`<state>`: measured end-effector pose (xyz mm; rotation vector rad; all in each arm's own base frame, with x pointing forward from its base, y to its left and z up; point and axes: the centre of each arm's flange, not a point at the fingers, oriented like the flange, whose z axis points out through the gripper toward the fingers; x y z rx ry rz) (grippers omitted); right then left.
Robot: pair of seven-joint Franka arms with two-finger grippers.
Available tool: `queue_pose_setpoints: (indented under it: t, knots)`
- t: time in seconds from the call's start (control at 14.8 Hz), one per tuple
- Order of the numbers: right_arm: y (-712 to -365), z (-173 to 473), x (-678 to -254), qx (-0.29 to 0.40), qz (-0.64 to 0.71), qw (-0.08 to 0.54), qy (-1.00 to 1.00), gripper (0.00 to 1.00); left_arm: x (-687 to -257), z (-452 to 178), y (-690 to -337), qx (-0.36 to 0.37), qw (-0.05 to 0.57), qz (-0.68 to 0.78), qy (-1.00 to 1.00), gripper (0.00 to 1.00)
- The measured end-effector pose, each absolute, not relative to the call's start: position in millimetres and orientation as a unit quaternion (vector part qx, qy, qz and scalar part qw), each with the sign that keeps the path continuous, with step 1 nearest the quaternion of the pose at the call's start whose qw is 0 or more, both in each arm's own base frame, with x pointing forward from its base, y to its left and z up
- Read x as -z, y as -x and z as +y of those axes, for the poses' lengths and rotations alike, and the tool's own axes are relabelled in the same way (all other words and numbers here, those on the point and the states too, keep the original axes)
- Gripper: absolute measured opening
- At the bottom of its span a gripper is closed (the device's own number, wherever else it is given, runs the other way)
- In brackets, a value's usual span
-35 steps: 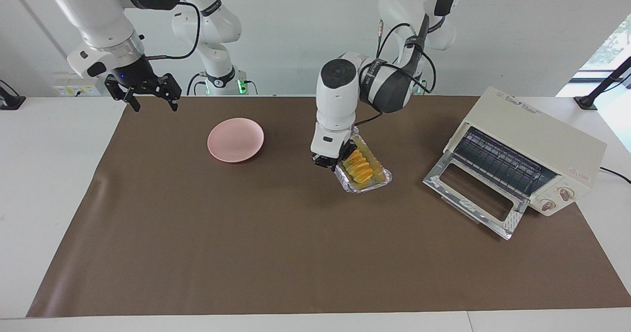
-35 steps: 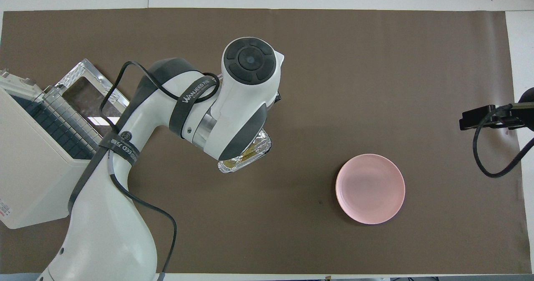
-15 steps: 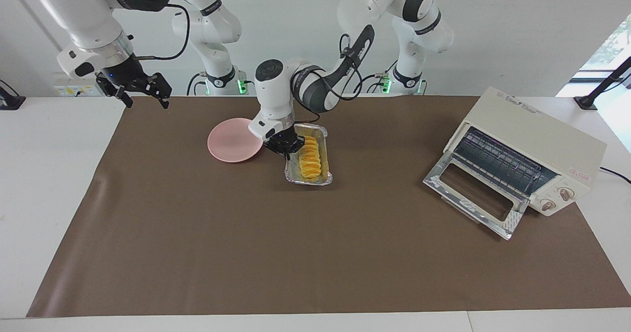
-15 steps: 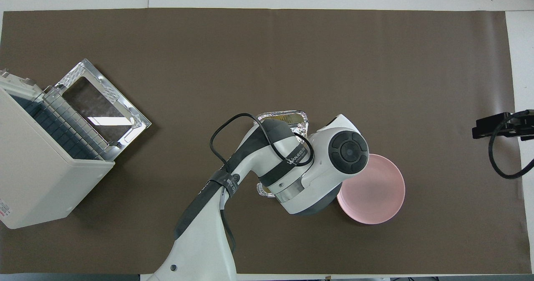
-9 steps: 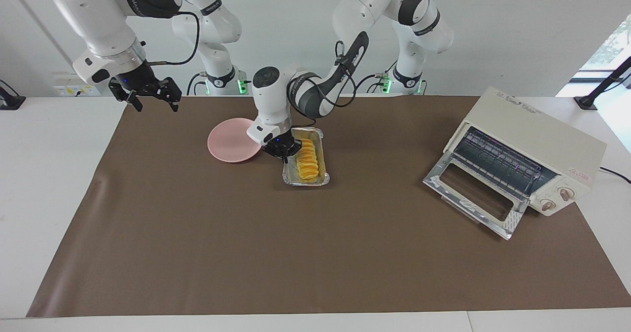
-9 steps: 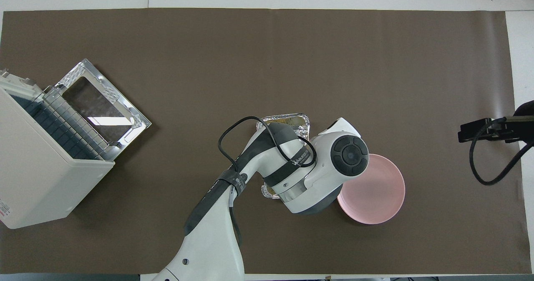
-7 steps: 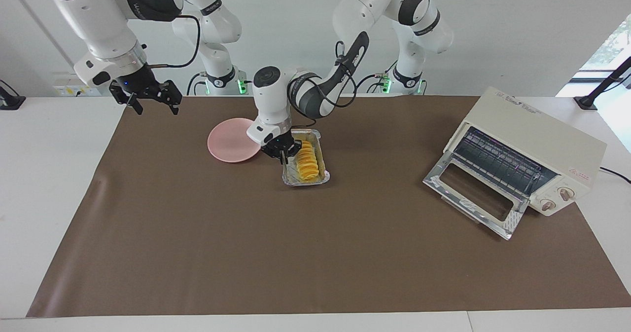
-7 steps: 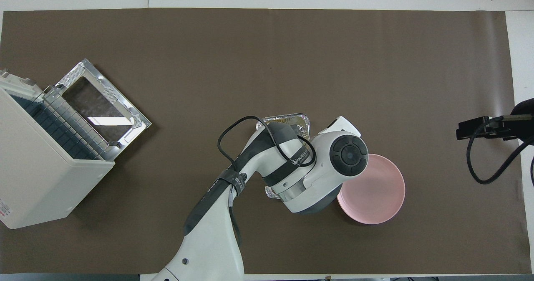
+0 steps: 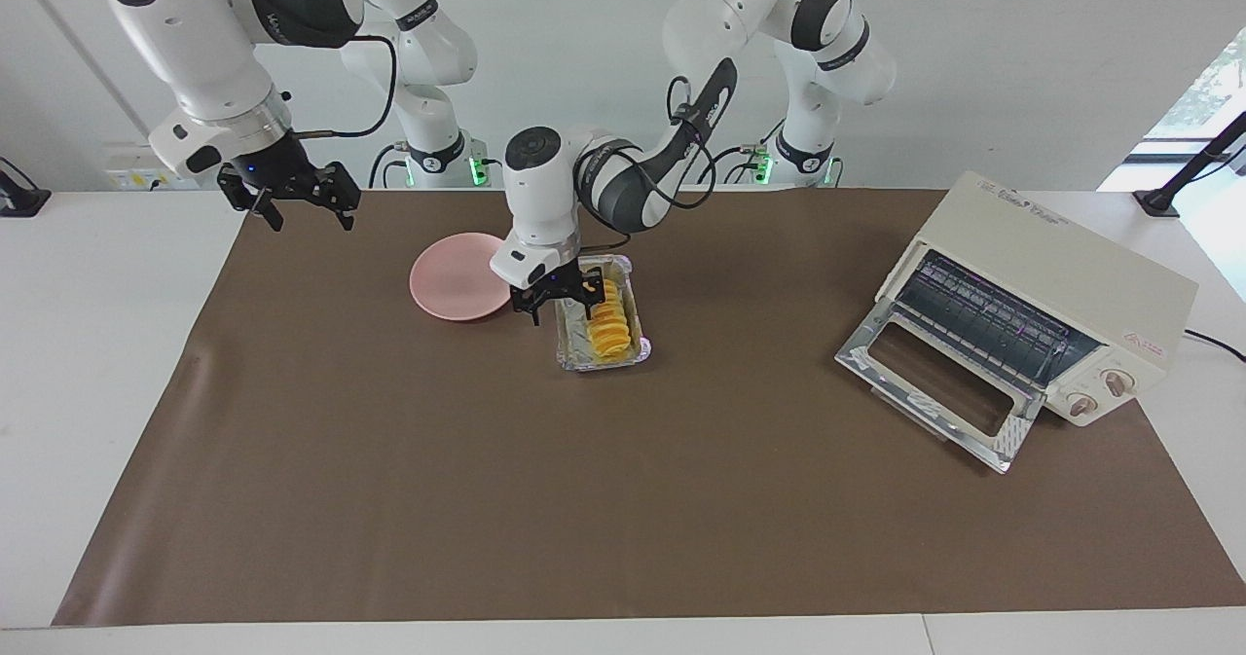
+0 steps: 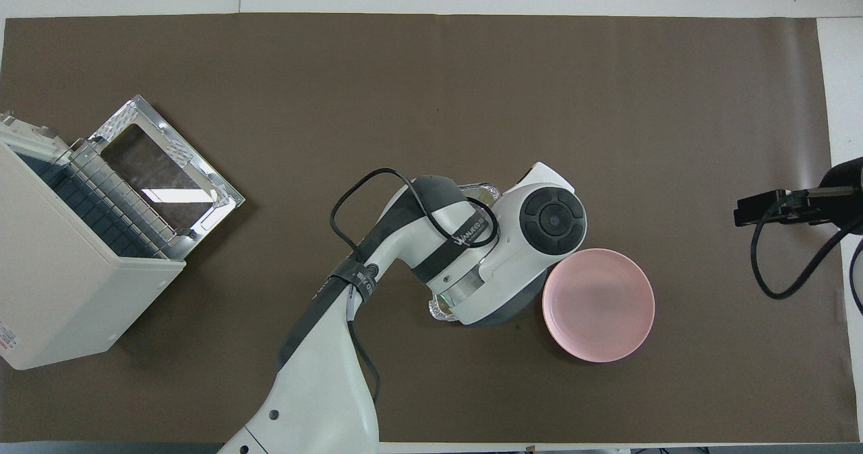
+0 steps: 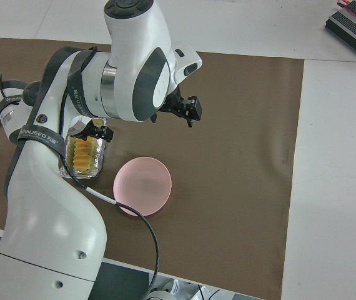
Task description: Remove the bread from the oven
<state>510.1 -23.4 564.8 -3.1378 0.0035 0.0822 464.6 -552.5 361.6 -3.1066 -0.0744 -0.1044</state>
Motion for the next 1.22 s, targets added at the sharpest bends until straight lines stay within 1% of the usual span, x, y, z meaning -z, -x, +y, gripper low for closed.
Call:
queue_pose_setpoints:
  t: [0.14,0.34,0.47,0.68,0.95,1.08,1.22]
  knots:
    - [-513.1,-18.8,-564.2,-0.015,-0.019,0.001,1.0,1.0,-388.6,-519.1,-505.1,0.043,0.006,-0.052,0.998,1.0]
    - [-514.5,-10.6,-552.9,-0.016,-0.059,0.003,0.998,1.0,-452.9,-438.5,-553.5,0.045,0.007,-0.044,0.998,1.0]
    - [-520.1,18.0,-536.6,-0.017,-0.088,0.003,0.996,1.0,-491.5,-367.8,-579.1,0.035,0.017,-0.032,0.999,1.0]
    - [-532.6,87.7,-504.5,-0.019,-0.127,0.003,0.992,1.0,-519.0,-273.1,-605.6,0.015,0.028,-0.002,1.0,1.0]
    - [-540.4,188.2,-454.2,-0.006,-0.12,0.016,0.993,1.0,-548.6,-171.4,-613.2,-0.025,0.036,0.064,0.997,1.0]
    - [-538.7,230.5,-429.7,-0.001,-0.104,0.019,0.994,1.0,-572.2,-130.3,-607.7,-0.027,0.034,0.063,0.997,1.0]
    - [-535.5,259.7,-408.9,-0.002,-0.084,0.019,0.996,1.0,-594.5,-110.3,-596.0,-0.021,0.031,0.056,0.998,1.0]
